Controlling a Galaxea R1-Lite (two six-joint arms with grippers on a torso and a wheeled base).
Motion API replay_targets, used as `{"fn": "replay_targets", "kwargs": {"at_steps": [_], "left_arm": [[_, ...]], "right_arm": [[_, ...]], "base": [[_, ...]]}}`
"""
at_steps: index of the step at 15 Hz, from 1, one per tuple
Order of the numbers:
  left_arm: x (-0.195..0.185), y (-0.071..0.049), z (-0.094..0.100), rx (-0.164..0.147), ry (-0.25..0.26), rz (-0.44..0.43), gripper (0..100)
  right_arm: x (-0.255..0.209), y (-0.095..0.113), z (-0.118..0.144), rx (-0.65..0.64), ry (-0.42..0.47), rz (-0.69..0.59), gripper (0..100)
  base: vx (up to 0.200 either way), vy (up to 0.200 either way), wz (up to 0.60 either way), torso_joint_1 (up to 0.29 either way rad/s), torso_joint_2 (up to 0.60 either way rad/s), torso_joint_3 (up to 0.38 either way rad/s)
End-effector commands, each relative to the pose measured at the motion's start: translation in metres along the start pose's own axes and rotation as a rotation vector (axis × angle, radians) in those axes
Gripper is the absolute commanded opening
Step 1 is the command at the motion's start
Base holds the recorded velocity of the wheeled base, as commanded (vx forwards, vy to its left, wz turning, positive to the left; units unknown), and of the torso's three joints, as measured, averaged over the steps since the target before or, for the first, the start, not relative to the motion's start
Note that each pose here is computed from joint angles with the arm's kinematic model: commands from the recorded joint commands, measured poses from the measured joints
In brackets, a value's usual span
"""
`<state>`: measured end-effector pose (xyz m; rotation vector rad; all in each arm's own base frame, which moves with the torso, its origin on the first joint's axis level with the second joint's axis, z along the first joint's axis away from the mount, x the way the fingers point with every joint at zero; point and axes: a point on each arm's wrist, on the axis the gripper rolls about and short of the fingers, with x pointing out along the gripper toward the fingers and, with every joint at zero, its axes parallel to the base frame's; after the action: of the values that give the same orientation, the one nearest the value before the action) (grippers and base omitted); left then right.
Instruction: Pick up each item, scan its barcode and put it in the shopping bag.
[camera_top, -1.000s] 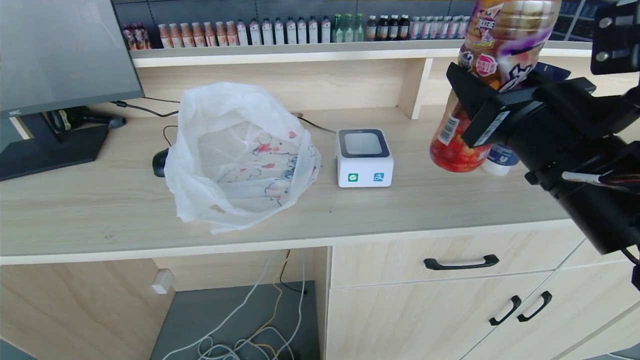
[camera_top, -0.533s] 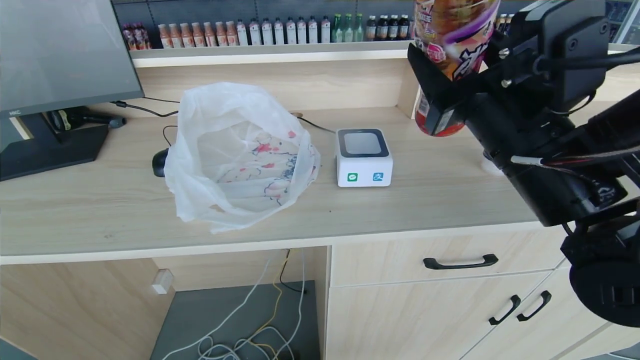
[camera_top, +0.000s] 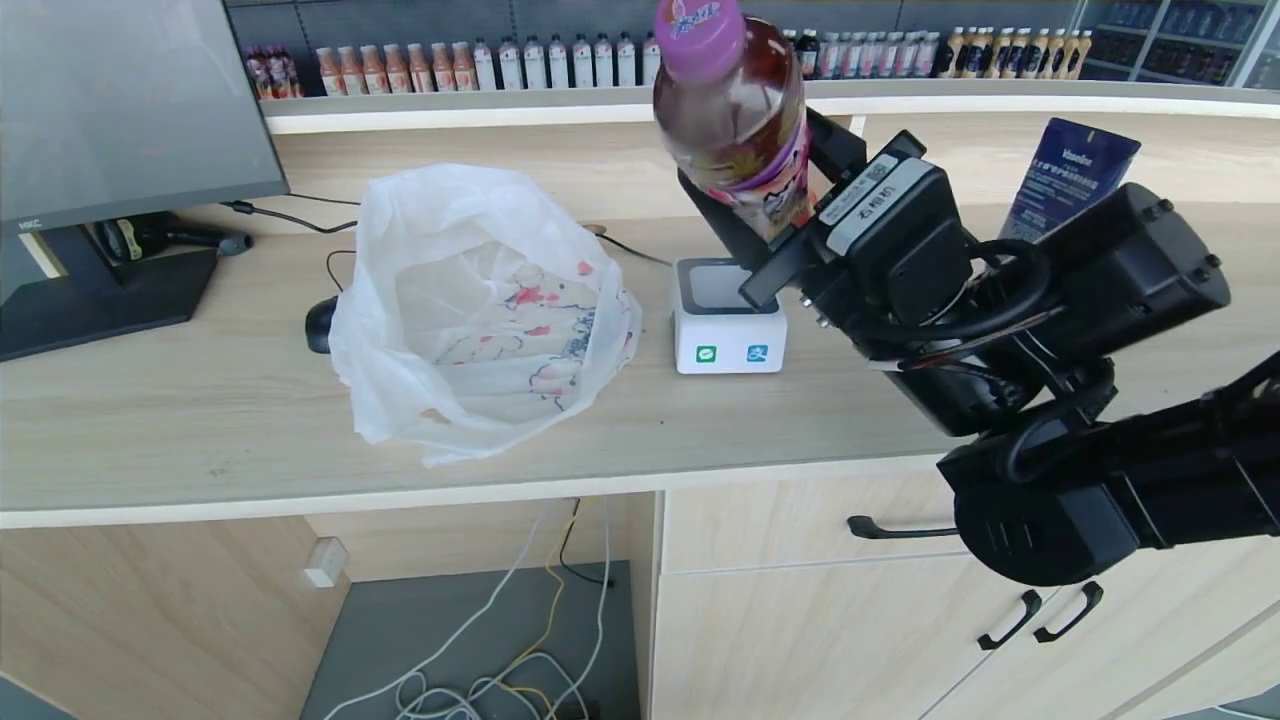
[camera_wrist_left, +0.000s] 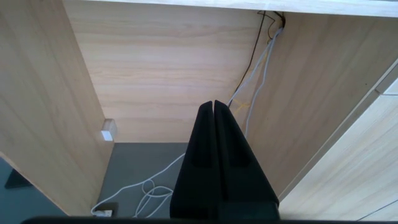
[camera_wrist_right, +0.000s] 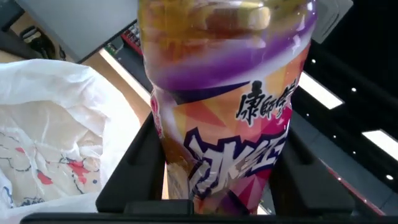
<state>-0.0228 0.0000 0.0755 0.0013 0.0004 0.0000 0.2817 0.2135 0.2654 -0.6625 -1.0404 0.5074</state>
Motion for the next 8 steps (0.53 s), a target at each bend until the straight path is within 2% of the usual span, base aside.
{"fn": "replay_targets", "kwargs": {"at_steps": [1,5,8], "left_arm": [[0.0,0.0,0.0,-0.001,0.0,0.0,0],[0.0,0.0,0.0,0.0,0.0,0.0,0],[0.0,0.0,0.0,0.0,0.0,0.0,0]], "right_arm": [[-0.002,0.007,-0.013,-0.021,0.007,0.035,0],[-0.005,0.02,-0.022,-0.117,-0.059,0.127,0],[-0.007,0.024,-0.029,-0.151,-0.077,0.161,0]], "base": [[0.0,0.0,0.0,0.0,0.0,0.0],[0.0,0.0,0.0,0.0,0.0,0.0],[0.0,0.0,0.0,0.0,0.0,0.0]]}}
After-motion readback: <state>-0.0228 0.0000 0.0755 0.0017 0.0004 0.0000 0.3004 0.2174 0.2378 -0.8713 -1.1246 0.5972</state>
